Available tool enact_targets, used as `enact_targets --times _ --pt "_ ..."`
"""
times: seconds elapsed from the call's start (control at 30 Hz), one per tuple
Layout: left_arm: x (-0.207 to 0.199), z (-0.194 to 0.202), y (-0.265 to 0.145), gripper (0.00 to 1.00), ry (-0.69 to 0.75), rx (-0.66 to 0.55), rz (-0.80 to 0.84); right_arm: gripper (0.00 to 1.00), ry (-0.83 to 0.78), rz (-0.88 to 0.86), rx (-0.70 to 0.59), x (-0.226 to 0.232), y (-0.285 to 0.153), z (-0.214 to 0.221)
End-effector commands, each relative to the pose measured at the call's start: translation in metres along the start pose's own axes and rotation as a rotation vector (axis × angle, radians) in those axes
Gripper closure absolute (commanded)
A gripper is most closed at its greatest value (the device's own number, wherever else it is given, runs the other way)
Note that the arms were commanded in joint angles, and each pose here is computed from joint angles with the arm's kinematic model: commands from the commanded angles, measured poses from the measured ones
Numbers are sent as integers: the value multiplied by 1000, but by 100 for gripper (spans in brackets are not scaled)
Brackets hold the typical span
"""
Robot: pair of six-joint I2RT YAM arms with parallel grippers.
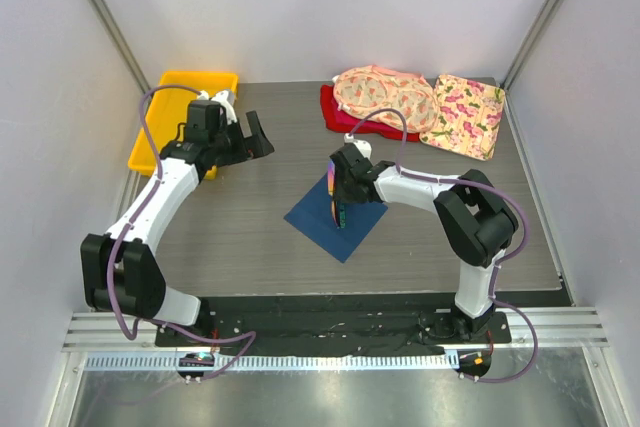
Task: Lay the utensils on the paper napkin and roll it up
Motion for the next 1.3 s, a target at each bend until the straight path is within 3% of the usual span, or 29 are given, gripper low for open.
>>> enact_targets --times 0.0,0.13,0.2,0.3,0.33,0.4,0.5,0.67,0.83,0.93,1.1,1.27 --pt "-2 -1 2 0 33 -2 39 53 -4 -34 -54 8 -17 -13" --pt "-7 13 2 0 58 61 120 52 -33 -69 -77 15 -32 -27" --pt "-12 26 3 7 70 110 199 47 -47 -114 -110 22 -49 -42" --pt "-26 55 5 13 78 227 375 30 -124 -180 -136 22 -71 -59" --pt "-28 67 6 16 74 271 423 21 -153 -191 -138 20 -74 -61" --pt "-39 87 12 25 88 348 486 16 -209 -221 -135 8 -82 -66" --pt "-49 113 23 37 103 444 510 10 -201 -338 -34 -13 -82 -63" --pt "-49 140 46 55 97 567 508 9 -127 -461 74 -44 -83 -57" --pt "-36 149 71 74 114 664 437 18 -79 -581 181 -55 -83 -37" --pt "-30 150 79 79 121 676 409 34 -55 -595 205 -57 -80 -27" --pt "-21 154 86 84 148 693 367 51 -35 -618 234 -58 -81 -18" --pt "-14 151 92 85 154 696 334 55 -10 -615 256 -59 -78 -12"
Point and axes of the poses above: each gripper's point midway between its finger pads, its own y axis out along the fingers, its own x axis along the line the jaws close on, z = x × y, the point moved 6 cm from there along -y, back along the fingers, and after that the axes turned 5 degrees about y, right-handed, at the moved point
